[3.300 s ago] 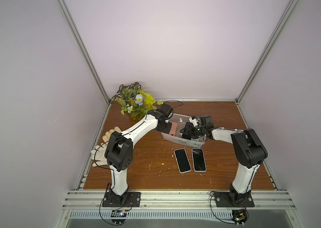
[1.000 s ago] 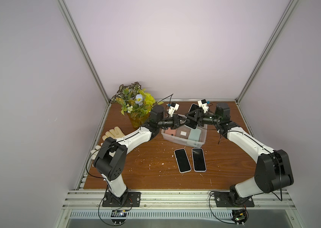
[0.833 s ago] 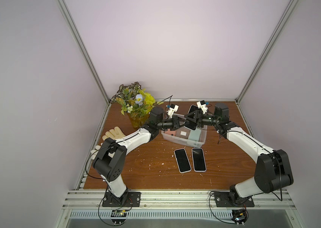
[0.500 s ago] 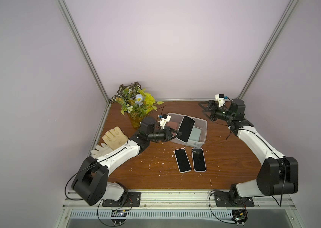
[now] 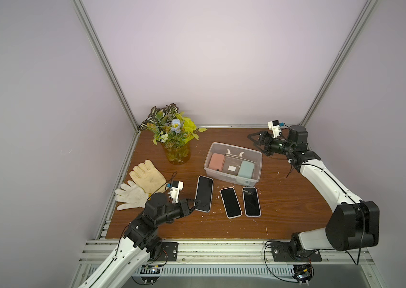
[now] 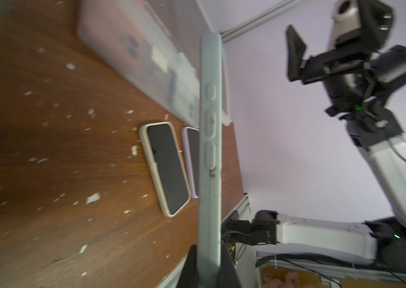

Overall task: Take the phone out of the storage box
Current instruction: Place the phone at the center of the board.

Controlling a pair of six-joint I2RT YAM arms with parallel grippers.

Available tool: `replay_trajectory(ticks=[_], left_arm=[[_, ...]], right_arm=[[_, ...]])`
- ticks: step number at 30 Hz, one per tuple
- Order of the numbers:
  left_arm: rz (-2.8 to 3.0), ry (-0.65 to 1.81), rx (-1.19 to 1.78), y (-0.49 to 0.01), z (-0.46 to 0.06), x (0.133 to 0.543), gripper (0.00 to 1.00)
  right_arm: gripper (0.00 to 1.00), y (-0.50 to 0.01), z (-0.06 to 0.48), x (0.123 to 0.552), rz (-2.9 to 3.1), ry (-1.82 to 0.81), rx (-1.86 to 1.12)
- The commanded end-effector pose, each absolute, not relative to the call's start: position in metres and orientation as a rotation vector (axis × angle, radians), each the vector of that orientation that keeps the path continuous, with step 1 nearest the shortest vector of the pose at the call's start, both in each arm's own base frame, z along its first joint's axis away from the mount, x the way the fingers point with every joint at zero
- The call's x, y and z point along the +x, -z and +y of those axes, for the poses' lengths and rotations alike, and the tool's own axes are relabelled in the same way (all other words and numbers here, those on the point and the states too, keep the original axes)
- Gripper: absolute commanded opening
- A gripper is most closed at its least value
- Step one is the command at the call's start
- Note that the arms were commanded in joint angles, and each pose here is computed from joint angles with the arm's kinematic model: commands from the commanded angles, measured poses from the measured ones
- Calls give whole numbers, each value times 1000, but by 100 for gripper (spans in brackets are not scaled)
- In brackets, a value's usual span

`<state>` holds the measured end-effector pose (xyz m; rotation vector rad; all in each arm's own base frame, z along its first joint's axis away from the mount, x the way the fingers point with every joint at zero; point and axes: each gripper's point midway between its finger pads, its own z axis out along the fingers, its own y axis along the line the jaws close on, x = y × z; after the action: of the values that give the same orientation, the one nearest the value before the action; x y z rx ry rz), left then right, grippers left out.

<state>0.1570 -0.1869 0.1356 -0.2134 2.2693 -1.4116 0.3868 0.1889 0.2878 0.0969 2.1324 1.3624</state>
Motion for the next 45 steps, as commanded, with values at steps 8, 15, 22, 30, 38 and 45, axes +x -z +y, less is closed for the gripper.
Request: replay_trajectory(ticks=[8,15,22,30,38,45], left_arm=[[2267,1410,-372,-81,-188,174,0],[2348,1409,-324,-65,-206,175,0],[2460,1432,-234,-55,-233,172,0],[2562,1421,-240,-39,-229,156,53],[2662,1156,-260,-45,-198,150,81],[2565,763,-295,-110,-147,195,84]], right_arm=[[99,-260,213,356,2355,-1137,-131],[99,-242,222,352,2425,-1079,-147],[99,-182,212,353,2707,-703,-170],[96,-139,261,373,2749,-822,-137],[93,-109,311,397,2721,-992,-67],[89,-85,325,413,2710,-1058,46]])
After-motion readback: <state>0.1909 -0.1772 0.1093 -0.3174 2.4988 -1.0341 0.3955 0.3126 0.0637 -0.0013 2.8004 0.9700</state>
